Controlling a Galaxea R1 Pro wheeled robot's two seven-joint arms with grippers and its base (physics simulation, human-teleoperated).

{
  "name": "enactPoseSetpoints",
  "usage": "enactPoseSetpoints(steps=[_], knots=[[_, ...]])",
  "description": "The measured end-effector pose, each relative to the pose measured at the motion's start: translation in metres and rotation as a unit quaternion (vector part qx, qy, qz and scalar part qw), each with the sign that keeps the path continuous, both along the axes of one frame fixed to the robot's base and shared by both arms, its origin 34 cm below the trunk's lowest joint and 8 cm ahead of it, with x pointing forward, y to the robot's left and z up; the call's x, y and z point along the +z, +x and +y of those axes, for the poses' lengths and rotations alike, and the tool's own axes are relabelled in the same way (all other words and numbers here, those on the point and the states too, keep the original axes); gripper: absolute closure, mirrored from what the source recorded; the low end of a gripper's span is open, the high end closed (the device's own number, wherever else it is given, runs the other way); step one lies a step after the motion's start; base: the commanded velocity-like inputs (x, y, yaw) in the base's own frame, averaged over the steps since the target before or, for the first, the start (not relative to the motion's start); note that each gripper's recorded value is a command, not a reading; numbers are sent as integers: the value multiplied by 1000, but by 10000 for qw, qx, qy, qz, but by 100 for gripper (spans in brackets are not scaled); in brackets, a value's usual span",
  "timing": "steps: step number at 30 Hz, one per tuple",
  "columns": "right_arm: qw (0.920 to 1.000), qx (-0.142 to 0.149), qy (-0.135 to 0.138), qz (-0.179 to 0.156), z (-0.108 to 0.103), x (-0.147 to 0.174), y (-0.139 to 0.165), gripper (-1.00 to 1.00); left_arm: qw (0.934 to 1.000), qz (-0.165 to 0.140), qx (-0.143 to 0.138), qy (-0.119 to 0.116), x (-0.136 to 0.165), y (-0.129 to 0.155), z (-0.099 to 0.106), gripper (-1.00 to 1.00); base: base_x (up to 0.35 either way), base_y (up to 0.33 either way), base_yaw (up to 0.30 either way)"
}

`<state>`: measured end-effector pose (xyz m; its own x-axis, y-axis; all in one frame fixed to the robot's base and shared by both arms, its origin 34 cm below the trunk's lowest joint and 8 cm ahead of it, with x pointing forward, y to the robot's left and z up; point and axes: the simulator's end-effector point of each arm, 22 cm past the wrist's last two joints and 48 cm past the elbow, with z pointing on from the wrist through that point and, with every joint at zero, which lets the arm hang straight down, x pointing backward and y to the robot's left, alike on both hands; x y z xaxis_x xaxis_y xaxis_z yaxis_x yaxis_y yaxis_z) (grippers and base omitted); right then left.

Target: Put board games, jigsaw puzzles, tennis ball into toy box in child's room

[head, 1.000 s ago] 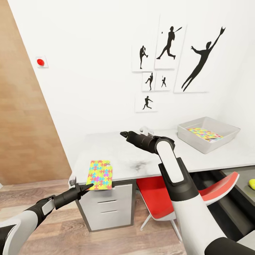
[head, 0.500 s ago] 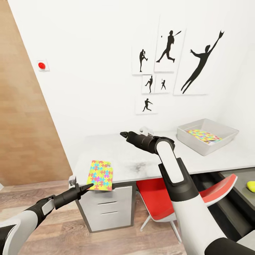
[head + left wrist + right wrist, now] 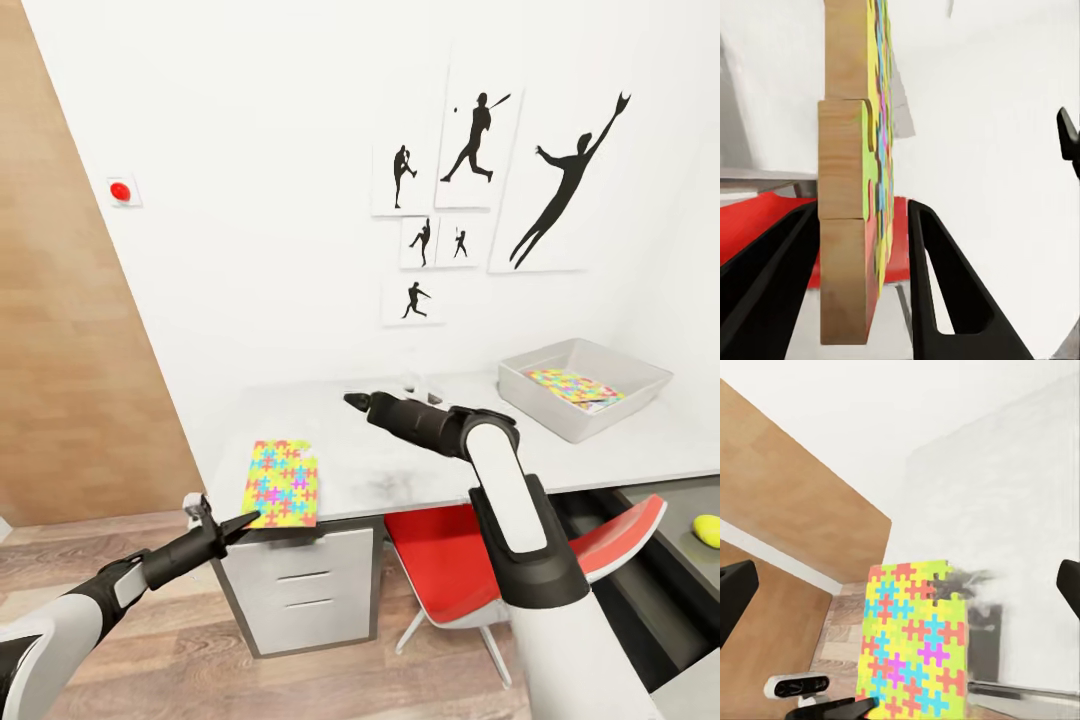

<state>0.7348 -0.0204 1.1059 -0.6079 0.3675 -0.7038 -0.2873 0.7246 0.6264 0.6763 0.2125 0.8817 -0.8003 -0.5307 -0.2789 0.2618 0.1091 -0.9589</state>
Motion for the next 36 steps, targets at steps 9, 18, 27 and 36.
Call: enactPoseSetpoints(steps=[9, 18, 27, 36], knots=[[9992, 283, 276, -52, -11, -3, -9, -100, 9996, -214, -68, -181, 26, -7, 21, 100, 0, 0, 0], [9992, 288, 293, -31, -12, 6, -11, -100, 9993, -185, -331, 57, 36, -12, 21, 100, 0, 0, 0], [9991, 264, 325, -44, -11, 19, -11, -100, 9984, -199, -422, 320, 66, -6, 50, 100, 0, 0, 0], [9990, 261, 355, -49, -10, 30, -13, -100, 9964, -279, -433, 668, 84, -7, 78, 100, -99, 0, 0]])
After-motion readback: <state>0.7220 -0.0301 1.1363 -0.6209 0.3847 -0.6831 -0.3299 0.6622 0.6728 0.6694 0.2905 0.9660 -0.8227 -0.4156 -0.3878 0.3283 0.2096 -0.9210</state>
